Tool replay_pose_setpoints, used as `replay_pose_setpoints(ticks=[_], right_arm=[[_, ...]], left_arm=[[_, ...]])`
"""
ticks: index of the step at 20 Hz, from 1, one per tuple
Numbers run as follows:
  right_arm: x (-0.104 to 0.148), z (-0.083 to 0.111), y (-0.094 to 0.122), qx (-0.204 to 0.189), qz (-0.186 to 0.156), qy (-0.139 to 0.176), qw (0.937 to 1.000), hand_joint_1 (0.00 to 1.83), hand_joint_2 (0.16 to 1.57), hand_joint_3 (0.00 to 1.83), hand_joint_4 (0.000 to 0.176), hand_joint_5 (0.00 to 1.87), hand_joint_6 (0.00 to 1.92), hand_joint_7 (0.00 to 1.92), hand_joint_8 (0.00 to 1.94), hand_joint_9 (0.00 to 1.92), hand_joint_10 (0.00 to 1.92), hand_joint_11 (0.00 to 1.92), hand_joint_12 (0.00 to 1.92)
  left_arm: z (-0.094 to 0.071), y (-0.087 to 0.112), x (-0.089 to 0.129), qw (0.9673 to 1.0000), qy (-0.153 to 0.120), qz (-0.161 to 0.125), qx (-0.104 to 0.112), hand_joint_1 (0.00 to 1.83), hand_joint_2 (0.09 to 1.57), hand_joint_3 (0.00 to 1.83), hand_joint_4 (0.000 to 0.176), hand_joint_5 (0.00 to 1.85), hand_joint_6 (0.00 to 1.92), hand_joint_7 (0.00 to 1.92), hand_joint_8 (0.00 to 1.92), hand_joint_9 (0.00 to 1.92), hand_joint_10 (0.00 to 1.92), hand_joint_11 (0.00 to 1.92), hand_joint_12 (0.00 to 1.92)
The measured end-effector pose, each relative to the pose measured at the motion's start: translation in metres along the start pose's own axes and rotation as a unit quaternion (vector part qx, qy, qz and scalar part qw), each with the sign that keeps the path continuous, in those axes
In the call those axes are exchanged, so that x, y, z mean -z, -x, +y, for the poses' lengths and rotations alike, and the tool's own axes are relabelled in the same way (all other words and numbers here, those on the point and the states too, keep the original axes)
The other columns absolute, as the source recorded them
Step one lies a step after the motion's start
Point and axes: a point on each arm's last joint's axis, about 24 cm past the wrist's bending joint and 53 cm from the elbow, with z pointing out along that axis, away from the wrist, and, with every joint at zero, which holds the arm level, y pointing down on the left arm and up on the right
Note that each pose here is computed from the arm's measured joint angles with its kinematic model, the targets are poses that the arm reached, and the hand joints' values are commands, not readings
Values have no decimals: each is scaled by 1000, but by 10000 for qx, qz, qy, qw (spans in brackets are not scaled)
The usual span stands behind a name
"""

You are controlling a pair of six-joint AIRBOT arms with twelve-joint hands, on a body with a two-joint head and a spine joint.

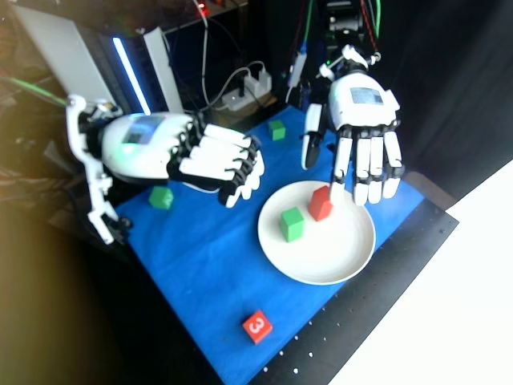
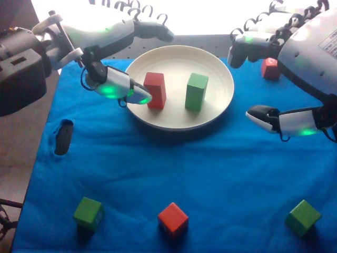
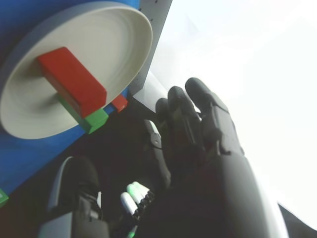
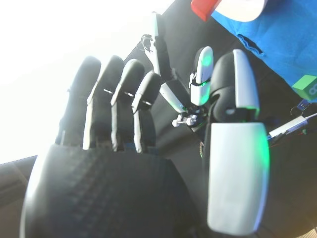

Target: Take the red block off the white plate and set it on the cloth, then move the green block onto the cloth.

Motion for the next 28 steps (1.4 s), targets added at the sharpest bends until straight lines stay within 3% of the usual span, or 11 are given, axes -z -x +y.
replay_pose_setpoints(ticks=[3,6,9,11,13,15,17,21,26,27,28], right_arm=[[0,0,1,2,-17,5,10000,1044,725,295,0,528,997,527,1288,521,1454,386,1788],[0,0,1,3,-13,3,10000,1036,729,283,0,531,1006,529,1313,540,1480,412,1785],[0,-1,1,13,-17,-6,10000,1042,724,264,0,558,984,546,1431,587,1602,526,1851],[0,-2,1,18,-20,-9,10000,1023,735,236,0,567,954,543,1425,604,1581,538,1838],[0,-2,2,21,-21,-11,10000,1096,718,182,0,630,898,625,1358,656,1498,608,1749],[0,-2,2,21,-23,-10,10000,1115,742,149,0,628,936,631,1329,636,1459,571,1723],[0,-2,2,22,-22,-12,10000,1096,760,142,0,614,951,610,1294,613,1420,542,1691],[0,-2,2,21,-21,-11,10000,1017,791,139,0,631,900,575,1237,568,1390,469,1683],[0,-2,2,23,-21,-11,10000,1055,794,137,0,669,842,610,1202,610,1381,495,1710],[0,-2,2,21,-21,-11,10000,1084,800,131,0,681,834,624,1224,617,1392,510,1695],[0,-2,2,23,-21,-11,10000,1101,816,123,0,665,864,603,1270,591,1435,492,1720]], left_arm=[[0,0,0,10000,-4,-3,-1,894,967,6,69,339,51,303,8,212,177,0,1009],[-1,-2,-2,10000,-6,11,2,906,971,4,83,354,39,343,14,256,168,0,1061],[-2,-13,-12,9999,3,154,6,972,953,0,22,369,25,377,12,337,176,0,1321],[-5,-21,-17,9996,-4,276,-31,1055,948,0,26,438,35,472,36,455,241,36,1503],[-9,-25,-20,9994,-45,337,-86,1060,950,0,82,538,17,522,15,463,387,99,1551],[-7,-29,-22,9992,-6,394,-93,1059,955,1,93,543,2,573,22,381,799,152,1642],[-3,-33,-25,9988,44,472,-110,1026,957,0,7,452,0,526,4,259,774,22,1577],[-6,-41,-29,9983,41,567,-107,1036,963,3,0,518,22,602,23,400,602,88,1511],[-4,-42,-32,9983,67,571,-95,1047,1051,9,0,717,78,788,67,559,816,326,1566],[-4,-42,-32,9983,69,571,-91,1095,1100,16,0,783,96,889,109,645,881,417,1584],[-4,-42,-32,9983,70,568,-86,1279,1137,17,0,825,102,876,956,713,963,518,1590]])
